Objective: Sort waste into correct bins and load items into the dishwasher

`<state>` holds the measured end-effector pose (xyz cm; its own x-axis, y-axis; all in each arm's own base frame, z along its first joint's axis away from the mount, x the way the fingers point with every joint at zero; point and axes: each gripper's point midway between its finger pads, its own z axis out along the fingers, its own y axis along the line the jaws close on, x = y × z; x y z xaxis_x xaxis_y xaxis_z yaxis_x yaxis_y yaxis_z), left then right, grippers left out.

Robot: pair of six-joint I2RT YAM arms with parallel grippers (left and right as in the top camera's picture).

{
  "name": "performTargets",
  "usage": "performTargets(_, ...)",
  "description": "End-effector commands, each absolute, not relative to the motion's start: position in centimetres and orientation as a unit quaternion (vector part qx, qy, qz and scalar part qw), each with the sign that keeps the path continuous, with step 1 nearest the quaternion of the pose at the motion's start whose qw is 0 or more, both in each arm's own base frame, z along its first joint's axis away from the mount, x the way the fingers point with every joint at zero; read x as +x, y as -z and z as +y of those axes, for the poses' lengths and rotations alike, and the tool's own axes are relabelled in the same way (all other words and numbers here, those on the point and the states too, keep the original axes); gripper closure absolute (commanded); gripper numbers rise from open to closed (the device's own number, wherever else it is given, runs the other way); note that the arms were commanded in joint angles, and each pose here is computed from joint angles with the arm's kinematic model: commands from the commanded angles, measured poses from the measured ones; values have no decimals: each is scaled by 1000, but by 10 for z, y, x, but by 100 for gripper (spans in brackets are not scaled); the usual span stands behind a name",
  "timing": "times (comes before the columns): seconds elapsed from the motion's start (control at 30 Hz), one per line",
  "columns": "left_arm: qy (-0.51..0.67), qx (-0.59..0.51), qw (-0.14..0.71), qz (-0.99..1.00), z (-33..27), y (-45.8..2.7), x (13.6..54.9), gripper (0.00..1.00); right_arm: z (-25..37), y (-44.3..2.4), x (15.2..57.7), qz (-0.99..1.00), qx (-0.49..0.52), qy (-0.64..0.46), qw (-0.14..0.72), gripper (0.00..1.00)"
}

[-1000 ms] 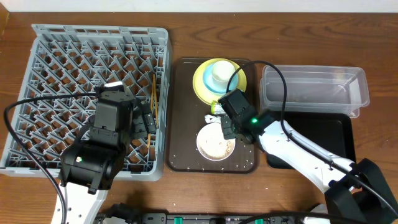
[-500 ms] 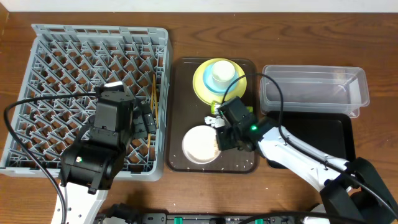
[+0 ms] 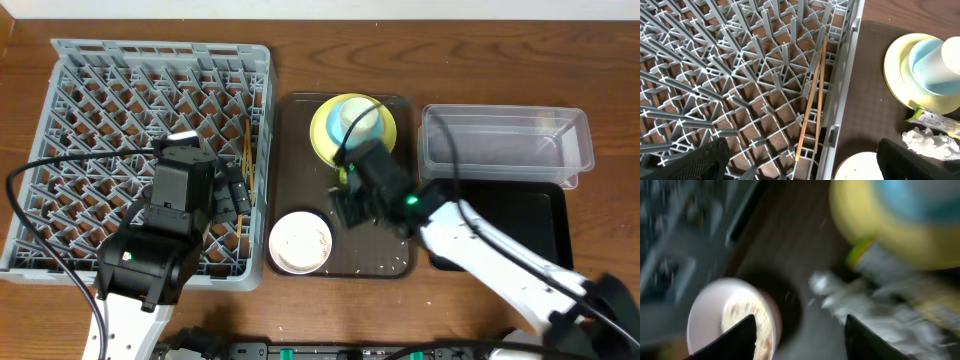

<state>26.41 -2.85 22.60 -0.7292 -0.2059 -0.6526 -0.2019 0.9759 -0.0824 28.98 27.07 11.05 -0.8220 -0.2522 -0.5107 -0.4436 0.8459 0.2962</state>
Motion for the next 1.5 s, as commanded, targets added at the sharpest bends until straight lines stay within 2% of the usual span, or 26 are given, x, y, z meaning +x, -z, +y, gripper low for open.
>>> performTargets(0.0, 3, -117, 354, 928, -27, -228, 265, 6, 241, -110, 312, 950, -83, -150, 261, 38)
performTargets(0.1, 2, -117, 354, 928, -27, -228, 265, 6, 233, -81, 306, 963, -41, -118, 238, 35)
performTargets(0.23, 2, -117, 354, 928, -27, -228, 265, 6, 225, -45, 302, 973, -48, -57, 221, 38)
performTargets(0.43, 2, -117, 354, 928, -27, -228, 265, 6, 228, 2, 298, 982, -40, -41, 180, 41)
performTargets(0.5, 2, -117, 354, 928, -27, -228, 265, 6, 232, 7, 296, 983, -43, -50, 170, 53)
performTargets(0.6, 2, -117, 354, 928, -27, -228, 265, 6, 237, 2, 296, 982, -45, -62, 171, 90)
performTargets(0.63, 2, -117, 354, 928, -27, -228, 265, 6, 241, -2, 296, 981, -49, -73, 171, 98)
performTargets(0.7, 3, -117, 354, 928, -27, -228, 265, 6, 259, -30, 298, 973, -73, -125, 178, 99)
performTargets(0.77, 2, -117, 354, 928, -27, -228, 265, 6, 271, -64, 303, 960, -93, -166, 203, 99)
performTargets(0.87, 2, -117, 354, 928, -27, -228, 265, 6, 266, -129, 319, 934, -106, -186, 287, 99)
performTargets(1.0, 3, -117, 354, 928, -27, -228, 265, 5, 195, -179, 349, 916, -20, -87, 391, 99)
performTargets(1.17, 2, -117, 354, 928, -27, -228, 265, 5, 109, -177, 363, 915, 68, 28, 396, 99)
performTargets(1.37, 3, -117, 354, 928, -27, -228, 265, 6, 37, -133, 373, 925, 145, 86, 340, 98)
performTargets(1.4, 2, -117, 354, 928, -27, -228, 265, 6, 30, -125, 375, 929, 148, 90, 327, 86)
performTargets(1.47, 3, -117, 354, 928, -27, -228, 265, 6, 26, -114, 376, 937, 133, 91, 310, 42)
